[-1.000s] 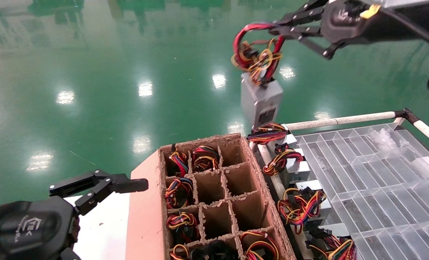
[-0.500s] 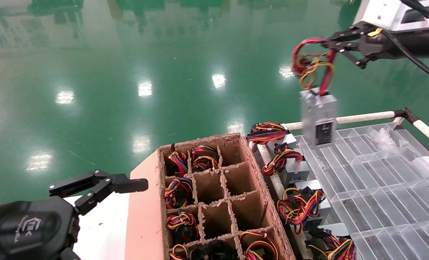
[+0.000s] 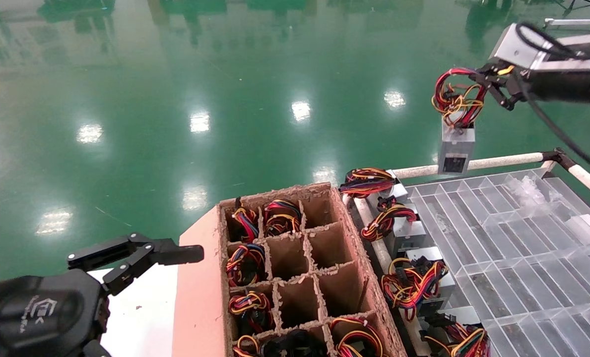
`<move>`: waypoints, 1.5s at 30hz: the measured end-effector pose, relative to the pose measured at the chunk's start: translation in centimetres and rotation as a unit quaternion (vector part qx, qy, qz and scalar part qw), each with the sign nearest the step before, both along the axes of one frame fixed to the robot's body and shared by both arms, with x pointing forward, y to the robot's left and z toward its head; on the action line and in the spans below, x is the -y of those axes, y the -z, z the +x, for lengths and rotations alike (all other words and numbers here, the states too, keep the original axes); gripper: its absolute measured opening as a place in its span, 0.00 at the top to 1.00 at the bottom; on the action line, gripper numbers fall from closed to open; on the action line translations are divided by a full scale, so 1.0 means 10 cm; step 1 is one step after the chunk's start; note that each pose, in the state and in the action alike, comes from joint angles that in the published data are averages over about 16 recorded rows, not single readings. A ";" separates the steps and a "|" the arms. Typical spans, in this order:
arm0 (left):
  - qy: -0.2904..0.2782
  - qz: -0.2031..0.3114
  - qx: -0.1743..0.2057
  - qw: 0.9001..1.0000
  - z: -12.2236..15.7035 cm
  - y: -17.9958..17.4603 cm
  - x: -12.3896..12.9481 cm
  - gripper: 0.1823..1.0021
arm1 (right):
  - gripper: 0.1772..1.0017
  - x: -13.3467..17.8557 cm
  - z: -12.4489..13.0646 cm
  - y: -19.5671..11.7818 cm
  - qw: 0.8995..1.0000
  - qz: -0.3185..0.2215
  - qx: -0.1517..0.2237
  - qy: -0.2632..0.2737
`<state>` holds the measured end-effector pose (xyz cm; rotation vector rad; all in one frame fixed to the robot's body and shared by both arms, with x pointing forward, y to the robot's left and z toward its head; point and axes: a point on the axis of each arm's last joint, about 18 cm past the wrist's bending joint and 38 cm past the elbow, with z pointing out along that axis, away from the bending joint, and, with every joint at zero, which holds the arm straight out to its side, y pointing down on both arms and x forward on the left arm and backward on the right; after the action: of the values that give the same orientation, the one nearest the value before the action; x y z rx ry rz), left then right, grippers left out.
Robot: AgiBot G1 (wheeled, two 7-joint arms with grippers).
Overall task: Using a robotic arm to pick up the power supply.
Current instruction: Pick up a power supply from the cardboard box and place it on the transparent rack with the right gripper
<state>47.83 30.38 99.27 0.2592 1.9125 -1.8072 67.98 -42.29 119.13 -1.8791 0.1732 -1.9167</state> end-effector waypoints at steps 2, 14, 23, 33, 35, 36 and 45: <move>0.000 0.000 0.000 1.000 0.00 0.00 0.00 0.00 | 0.97 -0.03 0.05 0.04 1.000 -0.003 -0.003 0.002; 0.000 0.000 0.000 1.000 0.00 0.00 0.00 0.00 | 0.98 -0.34 0.29 0.36 0.999 -0.021 -0.037 -0.011; 0.000 0.000 0.000 1.000 0.00 0.00 0.00 0.00 | 0.98 -0.47 0.38 0.53 0.998 -0.022 -0.059 -0.020; 0.000 0.000 0.000 1.000 0.00 0.00 0.00 0.00 | 0.98 -0.38 0.43 0.67 0.998 -0.004 -0.069 -0.006; 0.000 0.000 0.000 1.000 0.00 0.00 0.00 0.00 | 0.98 -0.35 0.44 0.70 0.998 0.001 -0.069 -0.002; 0.000 0.000 0.000 1.000 0.00 0.00 0.00 0.00 | 0.98 -0.33 0.44 0.71 0.998 0.003 -0.069 0.001; 0.000 0.000 0.000 1.000 0.00 0.00 0.00 0.00 | 0.98 -0.25 0.50 0.83 0.998 0.021 -0.064 0.016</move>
<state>47.83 30.38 99.27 0.2592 1.9125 -1.8072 73.01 -39.75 110.84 -1.9823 0.2830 -1.8006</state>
